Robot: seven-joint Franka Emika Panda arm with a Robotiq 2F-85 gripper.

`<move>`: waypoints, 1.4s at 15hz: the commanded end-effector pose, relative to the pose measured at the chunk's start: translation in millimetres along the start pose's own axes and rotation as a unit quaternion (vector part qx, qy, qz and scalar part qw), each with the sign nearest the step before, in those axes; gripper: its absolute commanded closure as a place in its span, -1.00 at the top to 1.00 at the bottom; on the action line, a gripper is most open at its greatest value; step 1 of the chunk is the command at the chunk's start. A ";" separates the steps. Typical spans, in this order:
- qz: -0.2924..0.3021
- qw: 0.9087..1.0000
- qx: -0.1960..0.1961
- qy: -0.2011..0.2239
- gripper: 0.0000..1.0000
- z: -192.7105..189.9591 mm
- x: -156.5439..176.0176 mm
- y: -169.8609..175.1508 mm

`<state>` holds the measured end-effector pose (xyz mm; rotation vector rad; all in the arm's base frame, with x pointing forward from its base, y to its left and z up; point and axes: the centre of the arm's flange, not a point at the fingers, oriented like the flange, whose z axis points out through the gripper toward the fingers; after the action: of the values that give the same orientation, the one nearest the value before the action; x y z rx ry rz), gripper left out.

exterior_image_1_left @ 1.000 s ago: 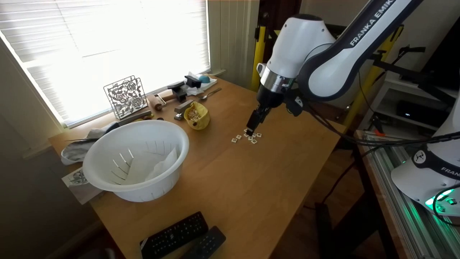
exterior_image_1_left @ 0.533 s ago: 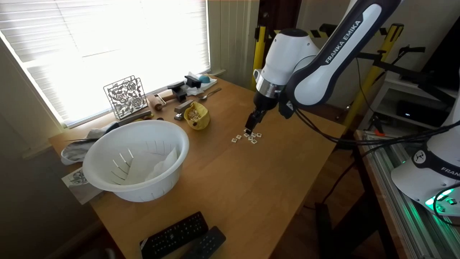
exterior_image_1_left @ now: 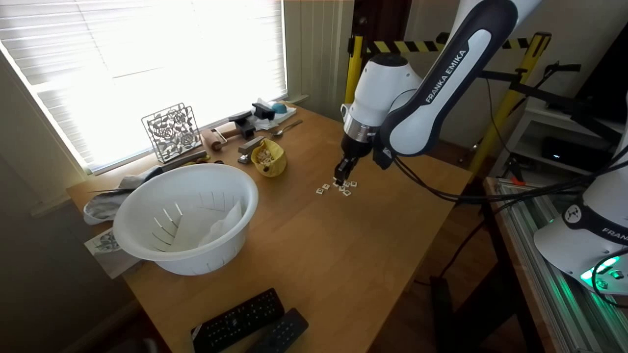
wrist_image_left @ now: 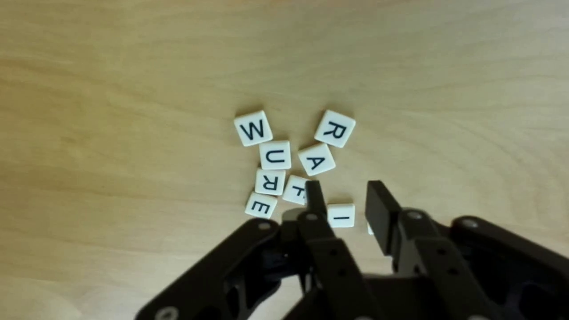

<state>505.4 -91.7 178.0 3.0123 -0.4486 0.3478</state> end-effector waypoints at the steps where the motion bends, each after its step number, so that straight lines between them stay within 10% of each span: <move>1: 0.004 1.000 -0.010 0.011 -0.96 17.8 7.6 2.8; 21: 0.017 1.000 -0.018 0.008 -1.00 48.5 11.4 12.5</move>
<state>515.6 -116.3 143.8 2.9655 -0.4793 0.3472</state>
